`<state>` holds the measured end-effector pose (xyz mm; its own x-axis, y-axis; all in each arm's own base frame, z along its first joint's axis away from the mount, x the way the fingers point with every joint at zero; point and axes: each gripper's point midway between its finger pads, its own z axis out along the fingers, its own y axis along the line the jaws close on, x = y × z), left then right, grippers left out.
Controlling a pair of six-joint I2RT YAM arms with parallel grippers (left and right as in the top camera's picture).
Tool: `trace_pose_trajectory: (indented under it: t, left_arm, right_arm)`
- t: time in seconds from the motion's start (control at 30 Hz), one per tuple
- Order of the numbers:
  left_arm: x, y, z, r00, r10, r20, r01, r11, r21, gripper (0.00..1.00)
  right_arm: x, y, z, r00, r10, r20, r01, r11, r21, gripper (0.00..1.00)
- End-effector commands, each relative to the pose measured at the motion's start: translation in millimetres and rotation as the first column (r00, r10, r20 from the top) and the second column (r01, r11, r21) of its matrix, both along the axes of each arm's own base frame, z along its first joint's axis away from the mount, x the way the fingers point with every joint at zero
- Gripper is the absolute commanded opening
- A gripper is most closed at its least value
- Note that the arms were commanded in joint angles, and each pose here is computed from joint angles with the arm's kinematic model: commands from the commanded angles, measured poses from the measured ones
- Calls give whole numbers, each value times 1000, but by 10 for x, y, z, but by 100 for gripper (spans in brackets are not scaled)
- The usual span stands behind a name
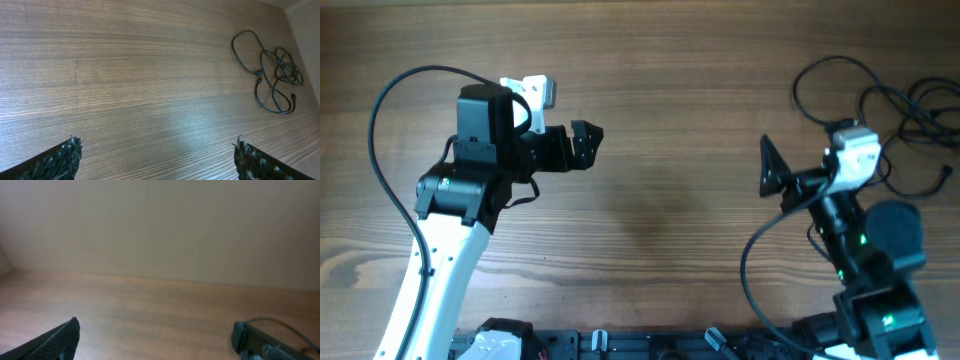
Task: Untangle cables
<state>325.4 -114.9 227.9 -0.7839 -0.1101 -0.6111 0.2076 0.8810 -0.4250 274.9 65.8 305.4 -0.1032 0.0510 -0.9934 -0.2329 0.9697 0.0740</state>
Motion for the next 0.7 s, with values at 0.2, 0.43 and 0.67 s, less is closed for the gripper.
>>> trace_pose_trajectory:
  t: [0.2, 0.43, 0.67]
  left_arm:
    - [11, -5, 22, 1000, -15, 18, 15, 1000, 16, 100]
    - [11, -5, 22, 1000, -15, 18, 15, 1000, 16, 100]
    - [11, -5, 22, 1000, -15, 18, 15, 1000, 16, 100]
  right_arm:
    - [-305, -63, -368, 977, 3, 213, -11, 999, 38, 100]
    - [-379, -79, -703, 965, -2, 263, -18, 997, 74, 100]
    - [-372, -84, -981, 978, -4, 208, -12, 997, 71, 100]
